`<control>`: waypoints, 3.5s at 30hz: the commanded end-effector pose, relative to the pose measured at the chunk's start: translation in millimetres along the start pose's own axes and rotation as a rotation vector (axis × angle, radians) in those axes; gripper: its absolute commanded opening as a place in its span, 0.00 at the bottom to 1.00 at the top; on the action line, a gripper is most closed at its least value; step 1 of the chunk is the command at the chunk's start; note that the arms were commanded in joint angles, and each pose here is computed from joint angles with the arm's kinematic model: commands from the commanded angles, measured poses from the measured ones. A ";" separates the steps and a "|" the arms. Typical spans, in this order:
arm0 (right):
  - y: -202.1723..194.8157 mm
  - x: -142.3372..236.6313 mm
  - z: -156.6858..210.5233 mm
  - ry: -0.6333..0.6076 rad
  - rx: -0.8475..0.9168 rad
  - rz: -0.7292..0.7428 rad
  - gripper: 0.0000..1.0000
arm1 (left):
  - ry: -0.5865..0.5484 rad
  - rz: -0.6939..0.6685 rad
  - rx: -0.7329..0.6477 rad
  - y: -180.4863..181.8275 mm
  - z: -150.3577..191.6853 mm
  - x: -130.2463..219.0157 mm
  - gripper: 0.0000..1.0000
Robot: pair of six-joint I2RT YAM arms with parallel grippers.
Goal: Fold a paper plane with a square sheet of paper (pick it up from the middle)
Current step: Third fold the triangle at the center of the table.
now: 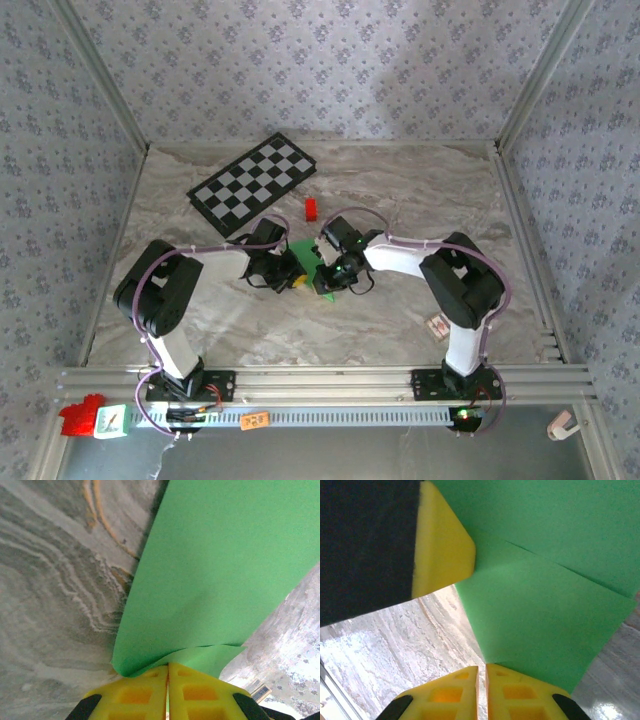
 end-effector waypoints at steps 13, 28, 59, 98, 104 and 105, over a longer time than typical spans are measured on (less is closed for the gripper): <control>-14.6 -7.9 14.9 0.080 -0.007 0.074 0.13 | -0.042 -0.205 0.077 53.0 -7.7 -10.8 0.09; -12.9 7.7 56.9 0.177 -0.041 0.027 0.13 | -0.074 -0.265 0.097 74.7 -19.7 -9.9 0.08; -20.9 1.0 17.4 0.063 -0.049 0.107 0.12 | -0.029 -0.072 -0.057 0.2 -14.0 6.8 0.12; 11.3 33.6 -13.1 -0.096 -0.008 0.002 0.13 | -0.011 -0.131 -0.226 10.5 5.3 -15.1 0.09; 8.5 13.6 -2.9 -0.039 -0.021 0.000 0.13 | -0.011 -0.134 -0.218 12.5 5.2 -15.9 0.09; 7.0 11.0 -1.9 -0.035 -0.025 0.001 0.13 | -0.011 -0.132 -0.218 12.4 5.3 -15.6 0.09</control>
Point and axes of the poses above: each hand's point on the last joint's axis, 136 mm out from that joint toward the fingers, its own x axis back along the fingers, its own y axis along the line the jaws close on, z = x × y, the point moved 3 cm from there along x, back along the fingers, and after that the axes turned 9 degrees about x, right-handed, at the moved point
